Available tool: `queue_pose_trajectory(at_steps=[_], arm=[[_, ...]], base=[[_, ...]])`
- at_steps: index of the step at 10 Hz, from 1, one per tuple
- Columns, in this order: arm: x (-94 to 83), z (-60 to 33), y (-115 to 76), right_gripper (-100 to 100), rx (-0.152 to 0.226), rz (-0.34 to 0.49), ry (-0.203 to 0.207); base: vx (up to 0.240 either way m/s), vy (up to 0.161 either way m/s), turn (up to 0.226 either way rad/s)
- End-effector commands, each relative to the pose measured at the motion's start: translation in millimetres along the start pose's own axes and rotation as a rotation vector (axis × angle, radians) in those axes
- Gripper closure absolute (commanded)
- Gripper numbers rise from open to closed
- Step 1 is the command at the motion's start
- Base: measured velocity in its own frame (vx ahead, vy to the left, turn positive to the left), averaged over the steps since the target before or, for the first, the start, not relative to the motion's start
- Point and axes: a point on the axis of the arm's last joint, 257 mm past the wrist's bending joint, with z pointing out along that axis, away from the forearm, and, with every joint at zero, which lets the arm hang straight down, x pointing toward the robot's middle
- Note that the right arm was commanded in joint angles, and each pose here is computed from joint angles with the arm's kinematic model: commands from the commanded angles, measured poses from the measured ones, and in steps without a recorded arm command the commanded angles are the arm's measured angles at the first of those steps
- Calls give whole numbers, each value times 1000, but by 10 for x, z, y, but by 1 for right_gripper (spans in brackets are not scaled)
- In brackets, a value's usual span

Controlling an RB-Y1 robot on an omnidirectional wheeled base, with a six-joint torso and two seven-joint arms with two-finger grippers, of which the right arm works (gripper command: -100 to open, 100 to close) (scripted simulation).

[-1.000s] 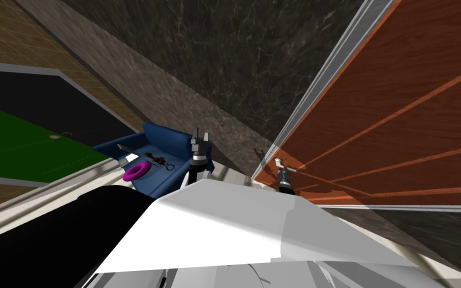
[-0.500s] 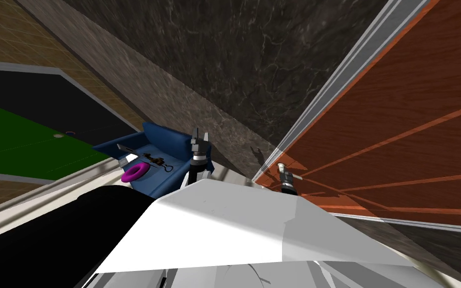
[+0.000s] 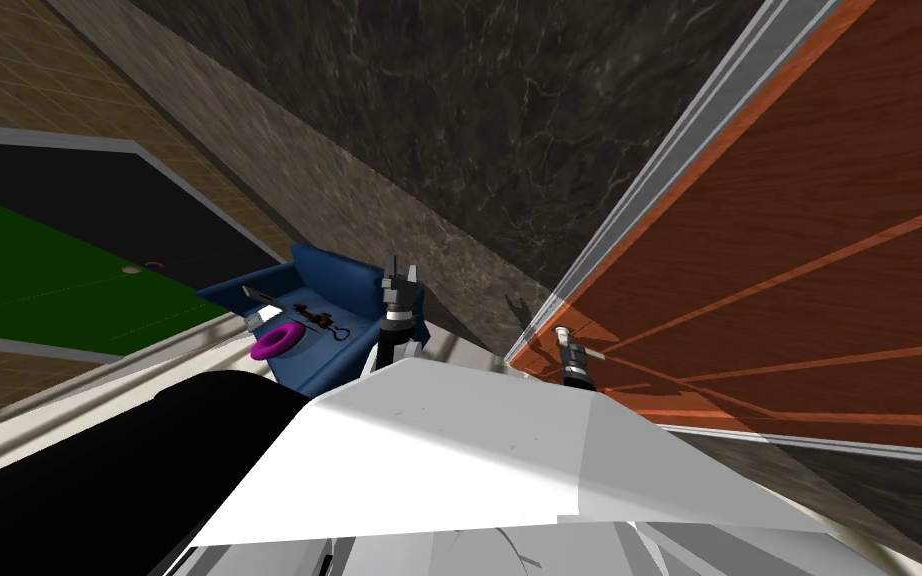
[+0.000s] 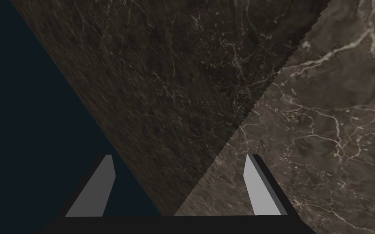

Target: Pull the door open

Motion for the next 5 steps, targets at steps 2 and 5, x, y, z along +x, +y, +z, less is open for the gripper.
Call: queue_pose_trajectory(at_steps=[2, 5], arm=[[21, -46, -18, 100, 4, 2, 24], [33, -94, -8, 100, 3, 3, 60]], base=[[-160, -21, 97], [-225, -26, 106]])
